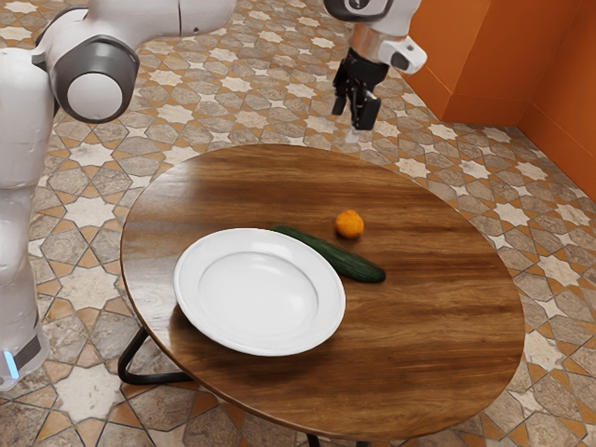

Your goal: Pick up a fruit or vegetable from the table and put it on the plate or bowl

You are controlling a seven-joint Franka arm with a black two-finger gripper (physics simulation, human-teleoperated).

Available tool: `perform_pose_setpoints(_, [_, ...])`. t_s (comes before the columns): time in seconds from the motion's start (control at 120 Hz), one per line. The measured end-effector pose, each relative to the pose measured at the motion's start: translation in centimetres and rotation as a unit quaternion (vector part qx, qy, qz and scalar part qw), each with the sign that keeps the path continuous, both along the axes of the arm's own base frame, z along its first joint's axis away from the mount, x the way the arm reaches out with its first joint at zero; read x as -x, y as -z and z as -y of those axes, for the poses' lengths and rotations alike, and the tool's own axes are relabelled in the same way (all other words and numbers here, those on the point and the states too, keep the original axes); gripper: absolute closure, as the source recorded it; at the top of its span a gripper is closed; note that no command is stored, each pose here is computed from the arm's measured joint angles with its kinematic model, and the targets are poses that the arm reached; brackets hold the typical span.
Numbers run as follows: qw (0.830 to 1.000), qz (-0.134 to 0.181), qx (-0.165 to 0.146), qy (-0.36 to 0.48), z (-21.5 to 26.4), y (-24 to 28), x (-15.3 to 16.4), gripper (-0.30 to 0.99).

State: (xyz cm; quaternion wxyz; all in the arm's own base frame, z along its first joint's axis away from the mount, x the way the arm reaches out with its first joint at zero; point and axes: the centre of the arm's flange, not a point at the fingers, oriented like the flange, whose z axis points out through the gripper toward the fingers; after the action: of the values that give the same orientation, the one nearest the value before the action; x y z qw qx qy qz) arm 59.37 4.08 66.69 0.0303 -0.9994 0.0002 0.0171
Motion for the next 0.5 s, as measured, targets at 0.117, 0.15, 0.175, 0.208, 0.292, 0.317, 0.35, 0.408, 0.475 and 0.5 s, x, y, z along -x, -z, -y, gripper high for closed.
perform_pose_setpoints(0.117, [1.000,0.014,-0.005,0.005,0.2,-0.5,-0.2,0.00])
perform_pose_setpoints(0.15, [0.999,0.032,-0.010,0.011,0.8,-2.0,-0.2,0.00])
perform_pose_setpoints(0.175, [0.999,0.039,-0.012,0.016,1.4,-2.3,-0.7,0.00])
perform_pose_setpoints(0.208, [0.999,0.038,-0.015,0.021,1.7,-1.6,-1.6,0.00])
perform_pose_setpoints(0.292, [0.999,0.019,-0.020,0.019,-1.1,1.2,-2.9,0.00])
perform_pose_setpoints(0.317, [1.000,0.015,-0.020,0.014,-2.8,2.0,-3.0,0.00])
perform_pose_setpoints(0.35, [1.000,0.007,-0.019,0.013,-4.3,3.3,-3.1,0.00])
perform_pose_setpoints(0.408, [1.000,-0.002,-0.017,0.025,-5.3,5.4,-2.6,0.00])
perform_pose_setpoints(0.475, [0.999,0.002,-0.011,0.043,-5.8,6.6,-2.4,0.00])
perform_pose_setpoints(0.5, [0.999,0.007,-0.009,0.051,-5.7,7.0,-2.7,0.00])
